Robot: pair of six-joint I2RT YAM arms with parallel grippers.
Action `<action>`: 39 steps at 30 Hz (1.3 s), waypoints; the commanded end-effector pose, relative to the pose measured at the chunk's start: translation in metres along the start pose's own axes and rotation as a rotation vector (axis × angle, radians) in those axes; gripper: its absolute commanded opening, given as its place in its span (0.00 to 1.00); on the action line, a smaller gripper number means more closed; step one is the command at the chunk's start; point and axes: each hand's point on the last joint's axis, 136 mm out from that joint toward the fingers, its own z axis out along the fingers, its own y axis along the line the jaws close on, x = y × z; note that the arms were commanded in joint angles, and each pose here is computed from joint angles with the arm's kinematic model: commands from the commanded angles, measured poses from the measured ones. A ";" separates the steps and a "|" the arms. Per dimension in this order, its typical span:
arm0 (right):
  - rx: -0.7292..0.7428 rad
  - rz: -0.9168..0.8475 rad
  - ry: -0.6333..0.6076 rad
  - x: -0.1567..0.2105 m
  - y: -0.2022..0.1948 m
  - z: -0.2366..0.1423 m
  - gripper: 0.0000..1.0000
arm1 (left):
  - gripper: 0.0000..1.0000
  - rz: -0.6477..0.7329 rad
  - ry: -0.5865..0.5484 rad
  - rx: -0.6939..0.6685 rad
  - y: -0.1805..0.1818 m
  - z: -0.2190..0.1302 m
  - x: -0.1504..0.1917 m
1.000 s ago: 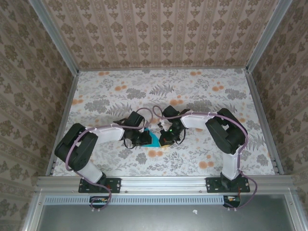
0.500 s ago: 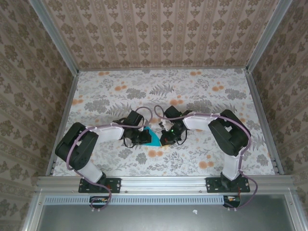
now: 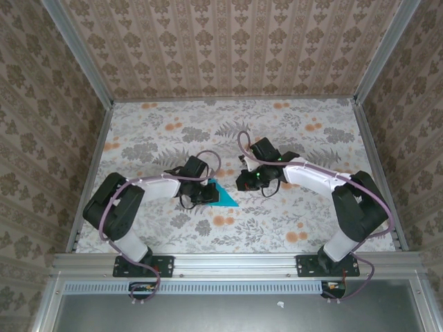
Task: Fold a paper plane with a square sheet of paper (fold left side to right side)
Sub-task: Third fold the triangle at the center of the table.
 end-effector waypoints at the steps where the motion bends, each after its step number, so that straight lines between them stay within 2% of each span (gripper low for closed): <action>1: -0.029 0.072 0.041 0.013 -0.001 0.016 0.06 | 0.09 0.006 0.024 -0.101 0.023 0.012 0.000; 7: -0.033 0.158 0.111 0.021 -0.010 0.038 0.04 | 0.09 0.035 0.034 -0.096 0.013 0.021 -0.006; 13: -0.012 0.202 0.118 0.012 -0.017 0.054 0.02 | 0.09 0.052 0.043 -0.103 0.009 0.023 -0.006; 21: 0.004 0.213 0.106 0.005 -0.020 0.056 0.01 | 0.09 0.057 0.043 -0.106 0.008 0.020 -0.006; 26: 0.044 0.225 0.154 0.015 -0.029 0.061 0.01 | 0.09 0.064 0.038 -0.097 0.004 0.019 -0.008; 34: 0.178 0.270 0.250 0.042 -0.057 0.060 0.00 | 0.11 0.112 -0.004 -0.033 -0.027 0.007 -0.027; 39: 0.216 0.287 0.269 0.048 -0.066 0.063 0.00 | 0.12 0.168 -0.014 0.013 -0.053 -0.002 -0.028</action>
